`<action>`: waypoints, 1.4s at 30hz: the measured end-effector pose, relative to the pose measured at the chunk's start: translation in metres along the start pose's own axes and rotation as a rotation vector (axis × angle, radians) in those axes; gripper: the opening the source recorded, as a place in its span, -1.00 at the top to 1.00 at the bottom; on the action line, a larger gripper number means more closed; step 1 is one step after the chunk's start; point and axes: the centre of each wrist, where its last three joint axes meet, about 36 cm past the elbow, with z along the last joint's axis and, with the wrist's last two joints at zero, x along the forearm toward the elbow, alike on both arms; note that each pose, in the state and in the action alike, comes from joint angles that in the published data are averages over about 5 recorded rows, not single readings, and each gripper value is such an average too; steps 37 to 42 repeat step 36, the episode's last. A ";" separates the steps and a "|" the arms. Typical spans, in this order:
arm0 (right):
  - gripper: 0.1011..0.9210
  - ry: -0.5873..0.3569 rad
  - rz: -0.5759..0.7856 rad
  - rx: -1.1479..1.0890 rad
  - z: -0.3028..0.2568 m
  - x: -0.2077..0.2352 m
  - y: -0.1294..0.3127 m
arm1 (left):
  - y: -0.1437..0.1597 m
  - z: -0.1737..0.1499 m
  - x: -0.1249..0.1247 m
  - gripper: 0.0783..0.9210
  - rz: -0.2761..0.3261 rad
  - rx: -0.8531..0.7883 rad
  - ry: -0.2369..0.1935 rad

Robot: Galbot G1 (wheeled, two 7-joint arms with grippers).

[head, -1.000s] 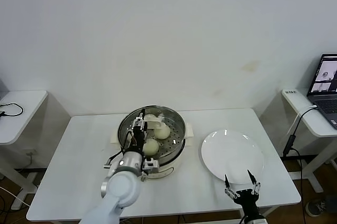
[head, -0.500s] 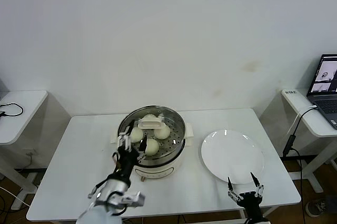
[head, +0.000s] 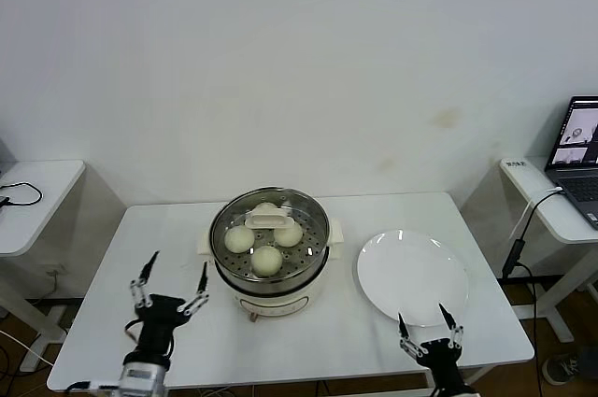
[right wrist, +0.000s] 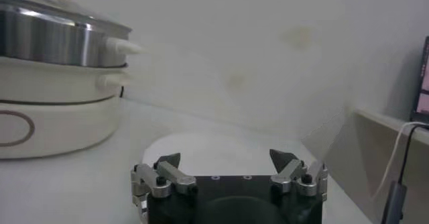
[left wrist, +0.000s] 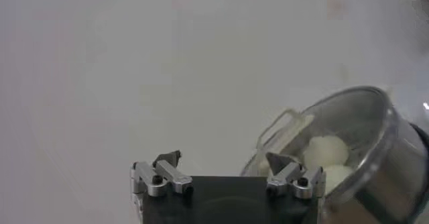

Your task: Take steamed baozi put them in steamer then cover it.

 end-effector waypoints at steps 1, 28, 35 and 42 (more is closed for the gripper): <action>-0.76 -0.002 -0.004 -0.001 -0.002 0.000 0.000 | 0.002 0.003 0.003 -0.77 -0.010 0.028 0.009; -0.76 -0.016 -0.108 -0.041 -0.037 0.003 0.009 | 0.030 0.046 0.028 -0.77 -0.109 0.287 0.170; -0.76 0.019 -0.118 -0.073 -0.041 0.006 0.007 | 0.025 0.048 0.033 -0.77 -0.102 0.306 0.205; -0.76 0.021 -0.119 -0.075 -0.041 0.006 0.007 | 0.025 0.048 0.033 -0.77 -0.102 0.307 0.207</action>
